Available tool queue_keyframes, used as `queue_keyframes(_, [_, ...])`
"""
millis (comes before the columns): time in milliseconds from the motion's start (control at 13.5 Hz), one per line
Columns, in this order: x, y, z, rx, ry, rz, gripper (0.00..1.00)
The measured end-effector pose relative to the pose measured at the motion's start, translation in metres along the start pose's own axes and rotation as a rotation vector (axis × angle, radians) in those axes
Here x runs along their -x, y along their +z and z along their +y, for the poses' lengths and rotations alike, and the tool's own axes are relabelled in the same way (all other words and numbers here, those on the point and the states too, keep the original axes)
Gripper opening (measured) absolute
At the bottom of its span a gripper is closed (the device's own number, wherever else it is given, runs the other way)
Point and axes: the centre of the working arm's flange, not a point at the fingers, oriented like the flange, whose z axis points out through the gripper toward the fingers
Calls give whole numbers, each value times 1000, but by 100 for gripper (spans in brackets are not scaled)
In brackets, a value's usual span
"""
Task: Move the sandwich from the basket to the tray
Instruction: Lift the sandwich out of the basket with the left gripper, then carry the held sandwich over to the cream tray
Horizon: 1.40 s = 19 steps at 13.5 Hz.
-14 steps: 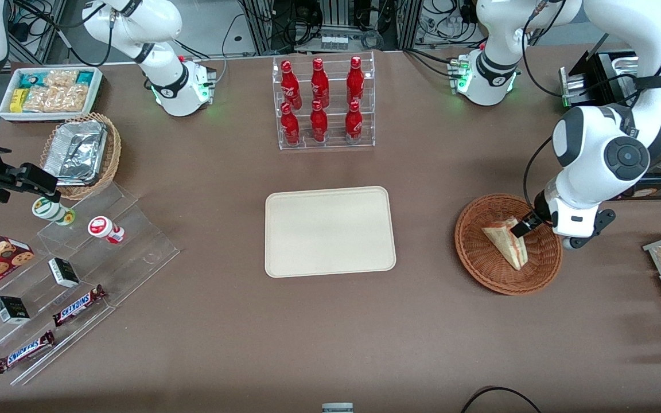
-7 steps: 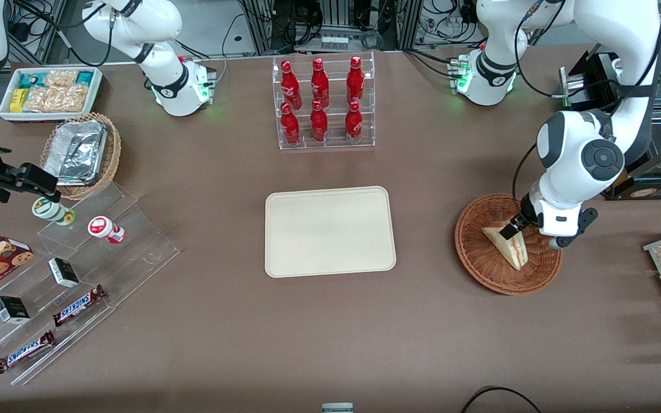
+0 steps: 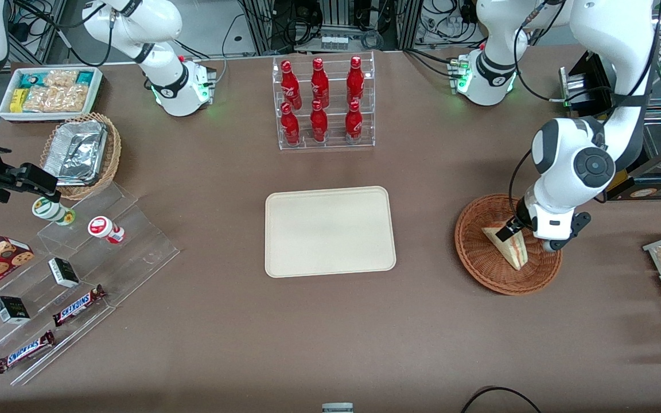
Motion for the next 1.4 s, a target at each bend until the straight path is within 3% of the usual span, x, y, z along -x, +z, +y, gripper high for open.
queue_keyframes(443, [-3, 27, 0, -7, 2, -8, 96])
queue_keyframes(738, [-3, 29, 0, -10, 15, -11, 50])
queue_keyframes(886, [-2, 28, -1, -20, 43, -21, 33])
queue_keyframes(1181, [-1, -6, 2, -63, 140, -72, 21])
queue_keyframes(1403, [21, -32, 26, -62, 266, -75, 15])
